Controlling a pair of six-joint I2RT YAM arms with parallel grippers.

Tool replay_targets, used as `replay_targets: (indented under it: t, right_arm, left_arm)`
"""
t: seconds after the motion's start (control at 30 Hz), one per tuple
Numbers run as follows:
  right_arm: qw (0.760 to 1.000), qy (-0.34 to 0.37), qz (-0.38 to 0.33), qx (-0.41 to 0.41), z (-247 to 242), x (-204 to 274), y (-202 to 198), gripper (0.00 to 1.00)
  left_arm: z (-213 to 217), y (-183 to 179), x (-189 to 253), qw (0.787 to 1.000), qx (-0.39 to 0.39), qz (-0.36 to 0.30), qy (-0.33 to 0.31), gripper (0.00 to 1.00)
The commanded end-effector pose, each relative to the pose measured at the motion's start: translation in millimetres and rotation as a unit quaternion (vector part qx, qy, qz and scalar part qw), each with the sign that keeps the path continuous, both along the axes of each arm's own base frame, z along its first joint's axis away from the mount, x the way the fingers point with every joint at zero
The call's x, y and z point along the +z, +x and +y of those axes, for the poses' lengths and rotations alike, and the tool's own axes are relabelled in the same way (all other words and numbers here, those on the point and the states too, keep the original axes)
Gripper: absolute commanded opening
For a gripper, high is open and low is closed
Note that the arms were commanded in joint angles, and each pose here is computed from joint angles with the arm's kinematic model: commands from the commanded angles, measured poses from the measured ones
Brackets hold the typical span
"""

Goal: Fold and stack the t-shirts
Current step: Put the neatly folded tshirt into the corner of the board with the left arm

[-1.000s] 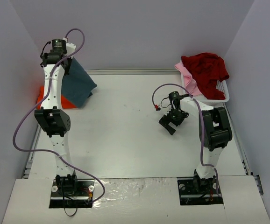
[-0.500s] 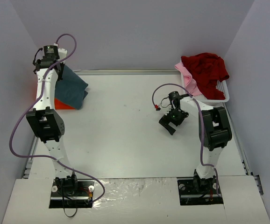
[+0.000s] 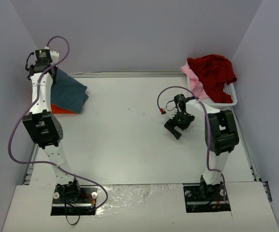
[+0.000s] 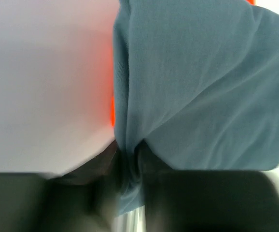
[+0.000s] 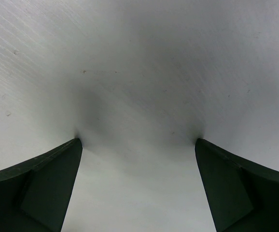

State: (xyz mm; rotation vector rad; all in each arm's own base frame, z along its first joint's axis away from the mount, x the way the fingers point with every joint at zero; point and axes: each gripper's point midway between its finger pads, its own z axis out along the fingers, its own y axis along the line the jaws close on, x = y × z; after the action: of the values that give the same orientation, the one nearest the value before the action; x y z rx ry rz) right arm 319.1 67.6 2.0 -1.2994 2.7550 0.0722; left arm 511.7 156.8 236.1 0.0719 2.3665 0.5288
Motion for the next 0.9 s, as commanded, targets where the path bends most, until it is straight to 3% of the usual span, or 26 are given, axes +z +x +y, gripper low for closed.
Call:
replay_targets:
  t: [0.0, 0.03, 0.1, 0.17, 0.2, 0.3, 0.5, 0.6, 0.77, 0.8, 0.87]
  right_arm:
    - [0.994, -0.019, 0.104, -0.014, -17, -48, -45, 1.00]
    - [0.994, -0.019, 0.104, -0.014, -17, -48, -45, 1.00]
    - [0.994, -0.019, 0.105, -0.014, -17, -49, -46, 1.00]
    - [0.994, -0.019, 0.105, -0.015, -18, -48, -46, 1.00]
    - [0.994, -0.018, 0.104, -0.015, -18, -47, -46, 1.00]
    - [0.995, -0.016, 0.101, -0.019, -20, -46, -45, 1.00]
    - [0.994, -0.021, 0.103, -0.022, -23, -46, -45, 1.00]
    - [0.994, -0.029, 0.098, -0.024, -25, -45, -43, 1.00]
    - [0.997, -0.008, 0.077, -0.025, -18, -32, -35, 1.00]
    - [0.998, 0.023, 0.061, -0.020, -7, -15, -29, 1.00]
    - [0.998, 0.036, 0.052, -0.020, -2, -7, -27, 1.00]
  left_arm:
    - [22, 2, 46, 0.997, 0.027, -0.059, 0.042, 0.28]
    - [25, 2, 48, 0.996, 0.030, -0.062, 0.048, 0.40]
    - [31, 1, 52, 0.995, 0.036, -0.065, 0.066, 0.46]
    - [41, -1, 58, 0.992, 0.059, -0.071, 0.091, 0.60]
    - [44, -1, 57, 0.991, 0.063, -0.068, 0.098, 0.73]
    - [50, -3, 64, 0.987, 0.080, -0.081, 0.113, 0.83]
    - [47, -15, 65, 0.987, 0.079, -0.077, 0.114, 0.87]
    - [33, -24, 71, 0.992, 0.059, -0.080, 0.080, 0.92]
    - [-12, -49, 89, 0.995, 0.008, -0.100, -0.015, 0.96]
    - [-44, -71, 95, 0.991, -0.023, -0.106, -0.084, 0.97]
    - [-56, -77, 81, 0.989, -0.030, -0.094, -0.114, 0.97]
